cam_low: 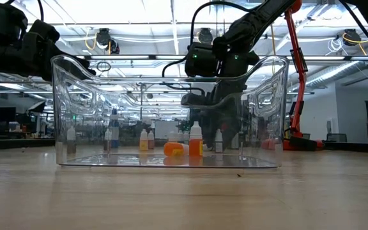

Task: Pick & Place food coloring
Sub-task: Put the small violet ood coloring bottle into the transparent bin

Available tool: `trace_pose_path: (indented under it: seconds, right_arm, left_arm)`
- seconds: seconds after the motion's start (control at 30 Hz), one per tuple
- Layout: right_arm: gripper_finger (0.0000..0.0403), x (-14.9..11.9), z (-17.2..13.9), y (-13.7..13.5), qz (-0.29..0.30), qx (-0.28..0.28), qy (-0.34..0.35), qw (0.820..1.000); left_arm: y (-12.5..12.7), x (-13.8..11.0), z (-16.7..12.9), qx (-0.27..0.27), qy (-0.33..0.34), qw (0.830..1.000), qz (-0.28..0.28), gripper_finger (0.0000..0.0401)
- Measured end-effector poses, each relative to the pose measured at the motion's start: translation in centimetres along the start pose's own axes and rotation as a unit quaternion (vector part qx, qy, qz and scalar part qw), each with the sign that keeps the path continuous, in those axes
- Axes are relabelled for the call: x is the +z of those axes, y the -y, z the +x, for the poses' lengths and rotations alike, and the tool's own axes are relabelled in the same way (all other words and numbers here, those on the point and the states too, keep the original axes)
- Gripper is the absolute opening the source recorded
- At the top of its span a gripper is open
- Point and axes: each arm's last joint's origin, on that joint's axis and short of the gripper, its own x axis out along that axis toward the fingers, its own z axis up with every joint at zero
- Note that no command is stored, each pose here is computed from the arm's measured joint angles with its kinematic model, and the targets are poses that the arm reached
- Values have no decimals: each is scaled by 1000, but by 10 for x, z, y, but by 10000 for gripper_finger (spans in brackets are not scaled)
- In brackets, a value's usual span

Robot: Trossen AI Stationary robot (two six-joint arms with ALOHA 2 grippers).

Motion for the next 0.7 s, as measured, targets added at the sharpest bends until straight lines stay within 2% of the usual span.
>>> trace_pose_path:
  seconds: [0.33,0.7]
  right_arm:
    - [102,-1,0,0,-7,7,-16,1000]
    - [153,-2,0,-1,-6,13,-29,999]
  left_arm:
    - [0,0,0,0,0,1000,0,305]
    - [0,0,0,0,0,1000,0,305]
